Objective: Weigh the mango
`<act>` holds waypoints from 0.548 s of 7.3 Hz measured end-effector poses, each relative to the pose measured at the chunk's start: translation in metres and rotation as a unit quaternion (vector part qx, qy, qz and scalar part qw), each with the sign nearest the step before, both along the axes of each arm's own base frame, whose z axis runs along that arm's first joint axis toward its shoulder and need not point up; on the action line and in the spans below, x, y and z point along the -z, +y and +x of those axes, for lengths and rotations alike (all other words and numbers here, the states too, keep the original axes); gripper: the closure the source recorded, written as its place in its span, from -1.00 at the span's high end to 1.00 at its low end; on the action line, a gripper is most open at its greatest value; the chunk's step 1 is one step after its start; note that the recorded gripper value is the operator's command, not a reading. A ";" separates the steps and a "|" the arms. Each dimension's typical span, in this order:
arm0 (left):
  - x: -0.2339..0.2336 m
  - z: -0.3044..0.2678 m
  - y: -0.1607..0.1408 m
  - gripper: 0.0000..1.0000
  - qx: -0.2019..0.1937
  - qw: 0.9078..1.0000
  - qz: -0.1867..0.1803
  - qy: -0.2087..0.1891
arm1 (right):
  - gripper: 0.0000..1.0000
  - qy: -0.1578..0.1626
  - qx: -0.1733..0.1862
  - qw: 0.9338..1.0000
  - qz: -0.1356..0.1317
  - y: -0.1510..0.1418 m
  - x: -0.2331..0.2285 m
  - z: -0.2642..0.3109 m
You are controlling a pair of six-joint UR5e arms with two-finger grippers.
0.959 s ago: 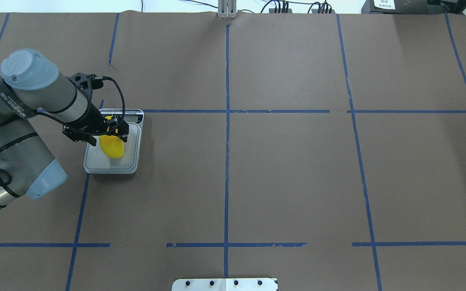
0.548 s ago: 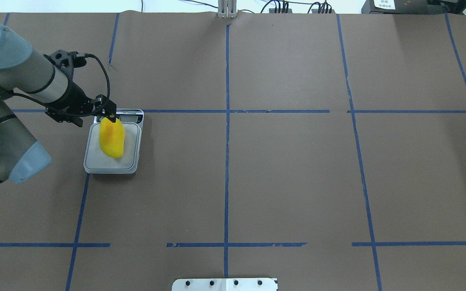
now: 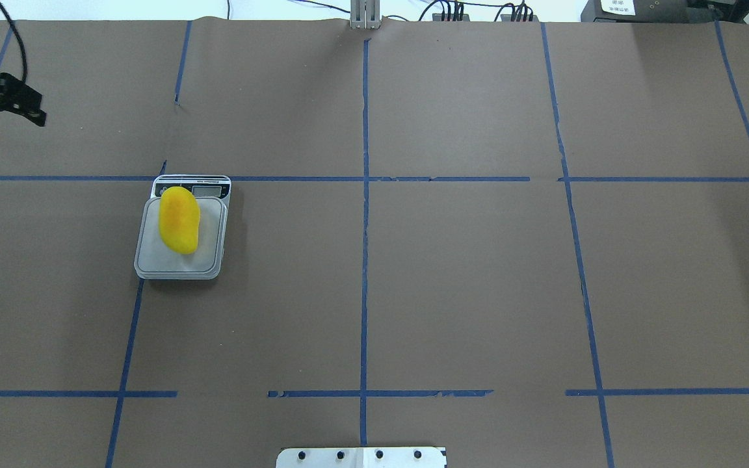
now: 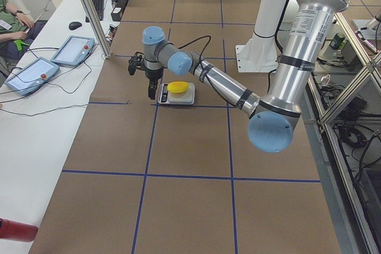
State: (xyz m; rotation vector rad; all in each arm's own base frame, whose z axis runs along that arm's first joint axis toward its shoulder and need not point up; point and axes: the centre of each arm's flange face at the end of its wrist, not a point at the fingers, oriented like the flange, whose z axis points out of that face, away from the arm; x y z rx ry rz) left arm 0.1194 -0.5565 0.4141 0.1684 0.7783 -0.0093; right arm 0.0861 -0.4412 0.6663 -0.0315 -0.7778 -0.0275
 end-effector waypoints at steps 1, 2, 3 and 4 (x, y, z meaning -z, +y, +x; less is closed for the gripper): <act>-0.041 -0.049 0.003 1.00 -0.020 1.000 0.011 -0.012 | 1.00 0.000 0.000 1.000 0.000 0.000 0.000 0.000; -0.088 -0.096 0.010 1.00 -0.040 0.999 0.019 -0.023 | 1.00 0.000 0.000 1.000 0.000 0.000 0.000 0.000; -0.131 -0.134 0.025 1.00 -0.054 0.998 0.019 -0.029 | 1.00 0.000 0.000 1.000 0.000 0.000 0.000 0.000; -0.165 -0.160 0.042 1.00 -0.059 0.998 0.011 -0.028 | 1.00 0.000 0.000 1.000 0.000 0.000 0.000 0.000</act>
